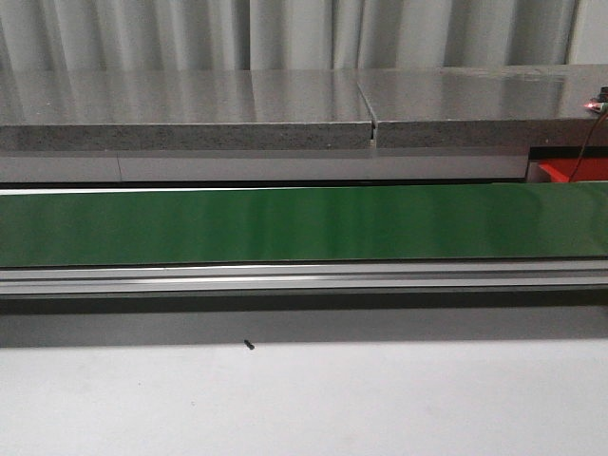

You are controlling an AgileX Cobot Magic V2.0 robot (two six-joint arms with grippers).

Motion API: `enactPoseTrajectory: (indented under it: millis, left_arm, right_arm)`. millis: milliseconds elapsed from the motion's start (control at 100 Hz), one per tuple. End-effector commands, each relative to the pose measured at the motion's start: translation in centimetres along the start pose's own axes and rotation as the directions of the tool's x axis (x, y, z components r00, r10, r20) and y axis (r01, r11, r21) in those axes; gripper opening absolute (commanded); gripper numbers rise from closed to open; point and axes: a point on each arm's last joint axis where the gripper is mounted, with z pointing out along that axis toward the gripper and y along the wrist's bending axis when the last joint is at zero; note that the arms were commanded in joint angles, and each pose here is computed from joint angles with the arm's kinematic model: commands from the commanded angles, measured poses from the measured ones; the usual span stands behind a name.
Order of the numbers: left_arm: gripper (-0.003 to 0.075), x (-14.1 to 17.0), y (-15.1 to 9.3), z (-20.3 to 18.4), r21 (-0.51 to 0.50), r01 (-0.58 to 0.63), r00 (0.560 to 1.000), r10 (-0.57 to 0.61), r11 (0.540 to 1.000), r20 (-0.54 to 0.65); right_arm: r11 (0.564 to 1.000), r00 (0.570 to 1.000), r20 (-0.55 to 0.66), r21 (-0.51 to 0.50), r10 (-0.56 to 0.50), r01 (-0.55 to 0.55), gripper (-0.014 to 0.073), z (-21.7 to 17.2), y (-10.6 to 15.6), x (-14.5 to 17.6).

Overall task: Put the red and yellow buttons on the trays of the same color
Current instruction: 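Move the left gripper over the cluster of red and yellow buttons, then lower the left gripper and grasp a red button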

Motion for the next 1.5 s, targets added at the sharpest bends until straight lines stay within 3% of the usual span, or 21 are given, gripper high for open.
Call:
enactPoseTrajectory:
  millis: [0, 320, 570, 670, 860, 930, 1160, 1490]
  left_arm:
    - [-0.0020, -3.9, -0.4, -0.7, 0.008, -0.013, 0.995, 0.012, 1.000, 0.100]
    - [-0.0020, -9.0, -0.9, 1.6, -0.021, -0.036, 0.977, 0.031, 0.999, -0.211]
    - [0.0004, -10.8, -1.0, 5.2, -0.029, -0.038, 0.947, 0.027, 0.999, -0.320]
    - [0.0127, -11.1, -1.1, 6.5, -0.030, -0.032, 0.934, 0.019, 0.999, -0.357]
    - [0.0605, -11.2, -1.2, 7.7, -0.029, -0.011, 0.922, -0.001, 1.000, -0.387]
    - [0.0682, -11.1, -1.2, 8.0, -0.030, -0.014, 0.919, 0.001, 0.999, -0.393]
    - [0.0654, -11.2, -0.9, 9.1, -0.072, 0.031, 0.903, -0.059, 0.997, -0.426]
    - [0.0654, -13.4, 3.0, 10.4, -0.348, 0.114, 0.833, -0.280, 0.930, -0.478]
  right_arm:
    - [1.000, 0.994, 0.112, -0.013, -0.014, 0.016, -0.0066, -0.3, 0.2, -1.4]
    - [1.000, 0.994, 0.112, -0.013, -0.014, 0.016, -0.0066, -0.3, 0.2, -1.4]
    - [1.000, 0.994, 0.112, -0.013, -0.014, 0.016, -0.0066, -0.3, 0.2, -1.4]
    - [1.000, 0.994, 0.112, -0.013, -0.014, 0.016, -0.0066, -0.3, 0.2, -1.4]
    - [1.000, 0.994, 0.112, -0.013, -0.014, 0.016, -0.0066, -0.3, 0.2, -1.4]
    - [1.000, 0.994, 0.112, -0.013, -0.014, 0.016, -0.0066, -0.3, 0.2, -1.4]
    - [1.000, 0.994, 0.112, -0.013, -0.014, 0.016, -0.0066, -0.3, 0.2, -1.4]
    - [1.000, 0.994, 0.112, -0.013, -0.014, 0.016, -0.0066, -0.3, 0.2, -1.4]
